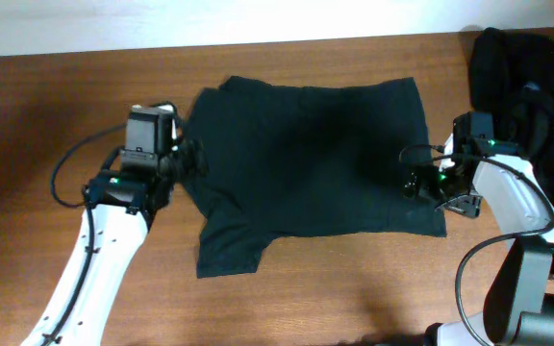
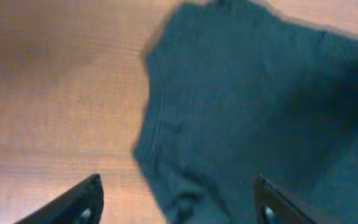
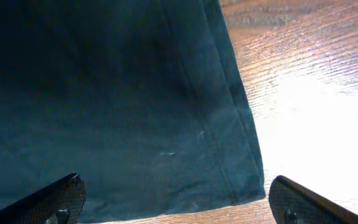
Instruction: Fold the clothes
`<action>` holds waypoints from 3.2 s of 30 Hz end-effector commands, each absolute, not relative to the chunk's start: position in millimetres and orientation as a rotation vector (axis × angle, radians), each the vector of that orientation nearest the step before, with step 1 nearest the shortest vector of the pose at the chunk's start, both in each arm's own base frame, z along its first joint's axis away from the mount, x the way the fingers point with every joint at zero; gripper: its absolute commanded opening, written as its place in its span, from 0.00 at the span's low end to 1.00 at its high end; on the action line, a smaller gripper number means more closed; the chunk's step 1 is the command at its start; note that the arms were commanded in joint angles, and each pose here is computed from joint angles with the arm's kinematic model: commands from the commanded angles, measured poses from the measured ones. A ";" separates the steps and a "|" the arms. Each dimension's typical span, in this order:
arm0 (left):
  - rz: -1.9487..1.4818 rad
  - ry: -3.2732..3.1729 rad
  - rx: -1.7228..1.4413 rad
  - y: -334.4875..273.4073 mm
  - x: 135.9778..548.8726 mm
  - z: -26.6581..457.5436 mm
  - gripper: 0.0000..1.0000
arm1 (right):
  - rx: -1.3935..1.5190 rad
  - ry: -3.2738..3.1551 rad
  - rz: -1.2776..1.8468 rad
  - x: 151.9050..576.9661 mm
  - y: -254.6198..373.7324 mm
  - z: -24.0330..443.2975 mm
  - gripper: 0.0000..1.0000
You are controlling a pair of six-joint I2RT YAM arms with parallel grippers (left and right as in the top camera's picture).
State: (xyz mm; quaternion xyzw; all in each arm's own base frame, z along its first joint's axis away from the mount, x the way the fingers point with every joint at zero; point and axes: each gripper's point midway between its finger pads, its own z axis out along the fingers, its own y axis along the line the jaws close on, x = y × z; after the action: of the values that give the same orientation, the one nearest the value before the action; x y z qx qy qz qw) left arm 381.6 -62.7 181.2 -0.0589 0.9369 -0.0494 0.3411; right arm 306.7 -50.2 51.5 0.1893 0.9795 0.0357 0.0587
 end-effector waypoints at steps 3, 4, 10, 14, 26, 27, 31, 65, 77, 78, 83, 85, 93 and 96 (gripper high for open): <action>-0.275 2.305 -0.115 -64.0 415.3 212.2 0.72 | 0.549 2.849 0.236 334.4 -42.3 75.6 0.99; -0.305 2.294 -0.112 -65.0 423.0 215.2 0.71 | 0.549 2.841 0.243 336.4 -41.8 76.1 0.99; -0.427 2.304 -0.087 -76.1 480.6 214.2 0.70 | 0.547 2.837 0.242 337.6 -42.1 76.1 0.99; -0.539 2.318 -0.038 -96.2 529.6 218.4 0.67 | 0.548 2.837 0.242 337.6 -42.1 76.1 0.99; -0.560 2.343 0.073 -98.5 625.2 199.8 0.66 | 0.547 2.837 0.242 337.6 -42.1 76.1 0.99; -0.569 2.346 0.074 -98.7 628.0 193.0 0.66 | 0.547 2.837 0.242 337.6 -42.1 76.1 0.99; -0.584 2.408 0.060 -99.2 632.2 152.8 0.66 | 0.547 2.837 0.242 337.6 -42.1 76.1 0.99; -0.251 2.516 0.419 -124.5 637.7 29.1 0.47 | 0.547 2.837 0.242 337.6 -42.1 76.1 0.99; -0.261 2.534 0.422 -125.7 637.1 10.7 0.47 | 0.547 2.837 0.242 337.6 -42.1 76.1 0.99; -0.262 2.541 0.422 -125.6 636.1 7.9 0.47 | 0.547 2.837 0.242 337.6 -42.1 76.1 0.99; -0.262 2.550 0.421 -125.1 634.9 3.5 0.47 | 0.547 2.837 0.242 337.6 -42.1 76.1 0.99; -0.261 2.548 0.422 -125.3 635.4 3.8 0.48 | 0.547 2.837 0.242 337.6 -42.1 76.1 0.99; -0.256 2.552 0.420 -124.2 635.3 1.1 0.65 | 0.547 2.837 0.242 337.6 -42.1 76.1 0.99; -0.256 2.551 0.419 -124.0 635.5 1.2 0.65 | 0.547 2.837 0.242 337.6 -42.1 76.1 0.99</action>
State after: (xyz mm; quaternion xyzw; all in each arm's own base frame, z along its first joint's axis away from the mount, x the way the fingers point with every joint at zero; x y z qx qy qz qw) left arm 636.5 -124.3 12.1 0.1512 0.9448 -0.0929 0.2756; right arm 332.5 -40.3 64.6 0.1825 0.9746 0.0786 0.1029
